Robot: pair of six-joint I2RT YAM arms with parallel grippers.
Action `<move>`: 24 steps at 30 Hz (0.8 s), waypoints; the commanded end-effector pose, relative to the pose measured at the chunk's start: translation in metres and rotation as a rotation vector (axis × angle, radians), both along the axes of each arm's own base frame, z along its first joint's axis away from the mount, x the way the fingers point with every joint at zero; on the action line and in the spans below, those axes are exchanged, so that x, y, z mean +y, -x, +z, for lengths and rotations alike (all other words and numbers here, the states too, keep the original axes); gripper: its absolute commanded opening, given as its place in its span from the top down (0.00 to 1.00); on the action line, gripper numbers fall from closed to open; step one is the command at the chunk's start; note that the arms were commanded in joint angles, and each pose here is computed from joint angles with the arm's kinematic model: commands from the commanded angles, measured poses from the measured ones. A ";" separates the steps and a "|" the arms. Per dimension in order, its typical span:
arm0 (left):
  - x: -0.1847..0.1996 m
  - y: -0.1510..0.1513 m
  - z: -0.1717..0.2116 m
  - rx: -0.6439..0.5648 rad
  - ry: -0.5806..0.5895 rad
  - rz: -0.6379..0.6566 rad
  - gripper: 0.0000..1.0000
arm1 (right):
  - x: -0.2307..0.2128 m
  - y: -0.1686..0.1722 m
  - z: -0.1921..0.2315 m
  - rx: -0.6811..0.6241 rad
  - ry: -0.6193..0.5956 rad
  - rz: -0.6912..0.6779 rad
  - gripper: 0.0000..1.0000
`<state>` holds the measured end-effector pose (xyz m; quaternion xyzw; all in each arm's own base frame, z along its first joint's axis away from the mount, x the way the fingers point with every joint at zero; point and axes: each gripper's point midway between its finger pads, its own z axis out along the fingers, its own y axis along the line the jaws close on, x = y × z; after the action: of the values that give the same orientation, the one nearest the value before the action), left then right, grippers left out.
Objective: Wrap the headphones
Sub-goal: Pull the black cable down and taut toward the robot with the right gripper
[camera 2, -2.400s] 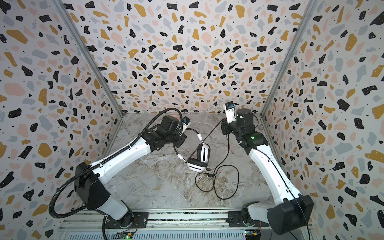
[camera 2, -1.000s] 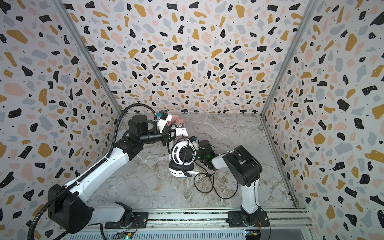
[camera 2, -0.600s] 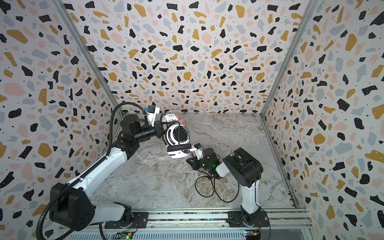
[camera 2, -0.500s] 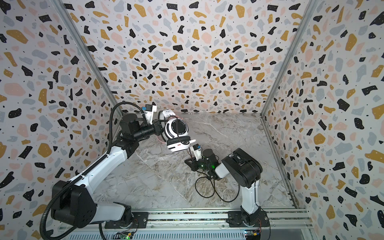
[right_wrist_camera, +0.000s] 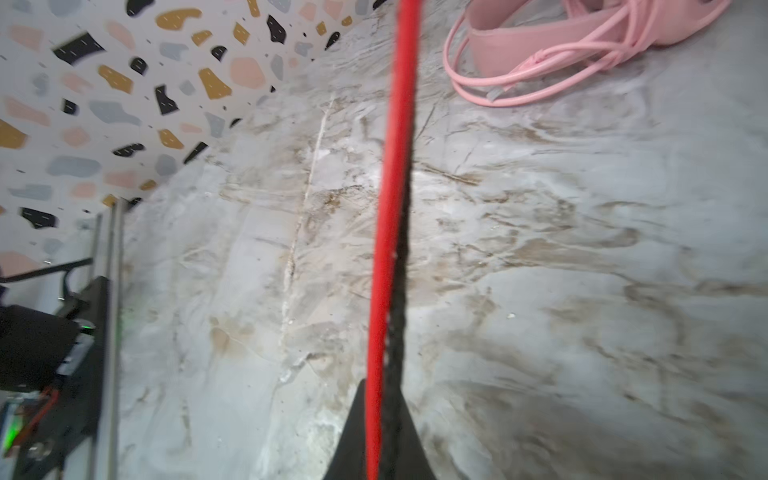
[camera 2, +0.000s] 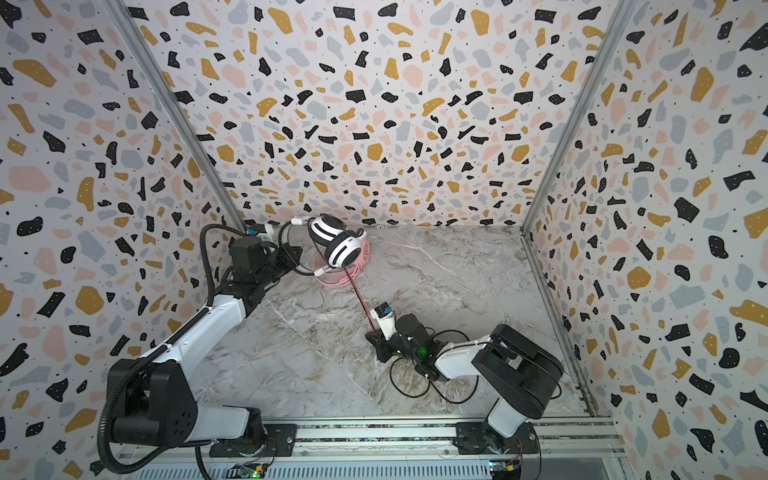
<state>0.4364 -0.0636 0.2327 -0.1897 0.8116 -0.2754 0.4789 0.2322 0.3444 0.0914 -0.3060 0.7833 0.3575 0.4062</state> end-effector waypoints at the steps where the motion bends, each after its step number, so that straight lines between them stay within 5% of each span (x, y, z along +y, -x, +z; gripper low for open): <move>1: 0.026 -0.006 0.024 -0.070 0.018 0.130 1.00 | -0.009 0.008 -0.005 -0.055 0.130 -0.021 0.93; 12: 0.065 0.000 0.019 -0.041 -0.049 0.277 1.00 | 0.000 0.061 0.035 -0.162 0.172 0.060 0.96; 24: 0.067 0.000 0.006 0.009 -0.078 0.283 1.00 | 0.000 0.046 0.118 -0.365 0.181 0.003 0.96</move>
<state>0.4246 -0.0056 0.2001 -0.2762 0.8281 -0.1598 0.4609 0.1817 0.3487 0.1796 -0.3943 0.7409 0.2505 0.4826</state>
